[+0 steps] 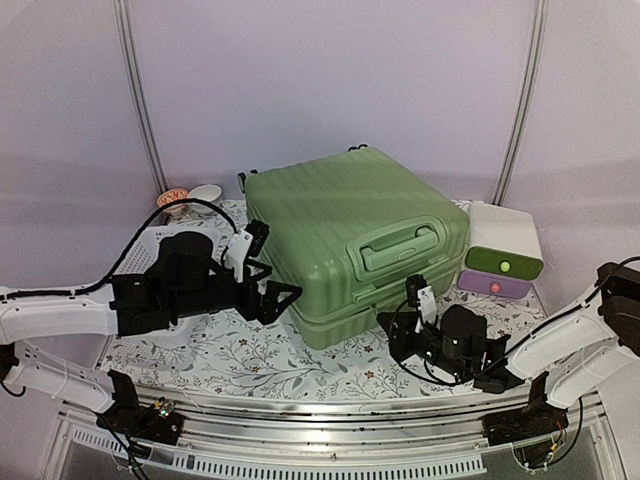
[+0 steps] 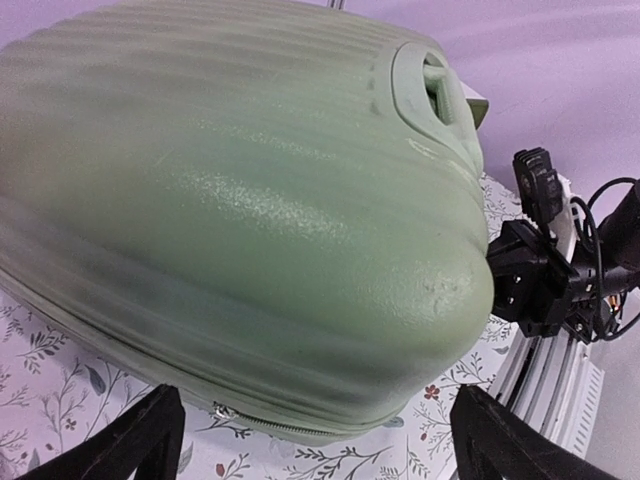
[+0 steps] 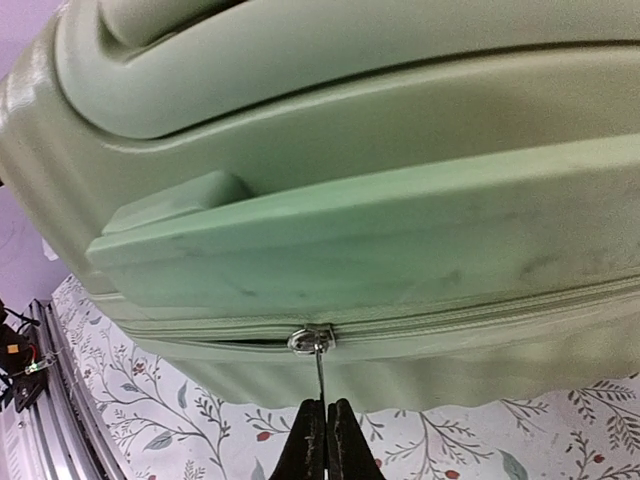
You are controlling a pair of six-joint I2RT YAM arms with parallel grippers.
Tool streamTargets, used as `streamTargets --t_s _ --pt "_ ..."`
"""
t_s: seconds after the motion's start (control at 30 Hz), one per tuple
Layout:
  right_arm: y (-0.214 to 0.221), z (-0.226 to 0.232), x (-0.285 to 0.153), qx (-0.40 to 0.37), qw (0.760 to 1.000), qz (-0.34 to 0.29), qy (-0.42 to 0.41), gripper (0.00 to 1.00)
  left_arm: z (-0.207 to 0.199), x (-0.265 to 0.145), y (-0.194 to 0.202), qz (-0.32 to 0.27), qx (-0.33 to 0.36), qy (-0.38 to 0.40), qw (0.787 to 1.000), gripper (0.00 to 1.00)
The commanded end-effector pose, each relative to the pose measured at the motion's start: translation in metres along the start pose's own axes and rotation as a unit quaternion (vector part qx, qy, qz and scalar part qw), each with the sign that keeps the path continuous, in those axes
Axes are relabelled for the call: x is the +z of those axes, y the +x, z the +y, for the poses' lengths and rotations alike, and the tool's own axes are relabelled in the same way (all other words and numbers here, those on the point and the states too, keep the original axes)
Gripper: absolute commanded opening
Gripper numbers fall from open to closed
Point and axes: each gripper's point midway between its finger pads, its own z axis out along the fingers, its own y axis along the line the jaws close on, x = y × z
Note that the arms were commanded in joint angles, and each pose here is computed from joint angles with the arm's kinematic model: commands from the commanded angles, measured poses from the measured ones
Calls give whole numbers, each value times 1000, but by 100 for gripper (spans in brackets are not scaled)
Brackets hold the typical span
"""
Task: Open, take out, and arrange the luggage
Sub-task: Unzip the zipper of the luggage.
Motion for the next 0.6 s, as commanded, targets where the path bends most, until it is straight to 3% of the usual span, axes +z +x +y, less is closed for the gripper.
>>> streamTargets --t_s 0.0,0.33,0.57 --pt "8 -51 -8 -19 994 22 101 2 -1 3 -9 4 19 -8 1000 95" --pt "6 -80 -17 -19 989 42 141 2 -19 13 -21 12 100 -51 994 95" --pt "-1 -101 -35 -8 983 28 179 2 -21 17 -34 7 115 -71 991 96"
